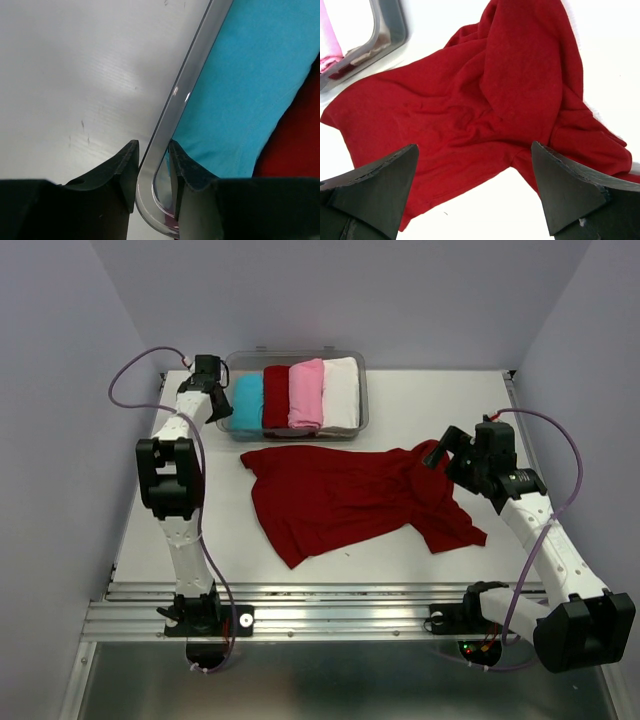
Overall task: Roll the t-shirts
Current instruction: Move the bin to the center of the board.
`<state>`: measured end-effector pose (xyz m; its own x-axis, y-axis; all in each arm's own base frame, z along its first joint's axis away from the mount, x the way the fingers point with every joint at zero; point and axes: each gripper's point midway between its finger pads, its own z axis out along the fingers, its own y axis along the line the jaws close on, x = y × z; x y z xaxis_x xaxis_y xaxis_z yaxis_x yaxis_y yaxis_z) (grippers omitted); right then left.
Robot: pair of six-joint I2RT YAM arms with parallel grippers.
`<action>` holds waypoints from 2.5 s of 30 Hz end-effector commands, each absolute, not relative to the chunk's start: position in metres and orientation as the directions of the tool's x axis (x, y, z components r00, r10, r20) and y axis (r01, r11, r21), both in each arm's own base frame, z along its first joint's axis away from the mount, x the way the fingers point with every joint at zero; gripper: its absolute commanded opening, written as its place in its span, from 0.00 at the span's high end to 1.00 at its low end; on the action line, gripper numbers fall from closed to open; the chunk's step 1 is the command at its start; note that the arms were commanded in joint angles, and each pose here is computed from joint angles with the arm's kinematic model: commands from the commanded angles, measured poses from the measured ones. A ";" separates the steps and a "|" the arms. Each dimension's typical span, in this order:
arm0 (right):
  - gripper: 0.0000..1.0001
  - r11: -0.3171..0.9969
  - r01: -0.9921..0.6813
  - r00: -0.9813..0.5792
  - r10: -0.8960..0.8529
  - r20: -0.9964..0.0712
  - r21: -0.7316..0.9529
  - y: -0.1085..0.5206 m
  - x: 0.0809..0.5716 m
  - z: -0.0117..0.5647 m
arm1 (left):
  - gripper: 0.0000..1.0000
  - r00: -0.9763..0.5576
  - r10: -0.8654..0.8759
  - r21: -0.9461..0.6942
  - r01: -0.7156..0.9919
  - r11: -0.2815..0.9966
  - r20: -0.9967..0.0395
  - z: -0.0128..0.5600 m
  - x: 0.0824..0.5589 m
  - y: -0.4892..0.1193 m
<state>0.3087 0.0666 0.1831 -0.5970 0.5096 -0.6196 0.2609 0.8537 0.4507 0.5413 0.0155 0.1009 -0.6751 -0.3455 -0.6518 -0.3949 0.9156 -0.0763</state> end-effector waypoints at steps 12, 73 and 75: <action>0.01 0.822 0.088 -0.658 0.472 -0.587 0.563 0.107 0.350 0.187 | 0.77 -0.644 -0.488 -0.065 -0.564 0.823 -0.589 0.115 0.371 0.028; 0.00 0.848 0.224 -0.668 0.493 -0.557 0.481 0.084 0.330 0.146 | 0.43 -0.445 0.066 -0.020 0.185 0.983 -0.893 0.137 0.604 -0.320; 0.00 0.848 0.224 -0.667 0.493 -0.558 0.481 0.085 0.332 0.147 | 0.42 -0.453 0.074 -0.006 0.172 0.985 -0.889 0.133 0.604 -0.313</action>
<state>0.3241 0.0845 0.1397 -0.6818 0.4927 -0.5407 0.2409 0.8491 0.4700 0.5807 -0.3589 0.0956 -0.5132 0.1087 -0.8514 0.2839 0.9576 -0.0488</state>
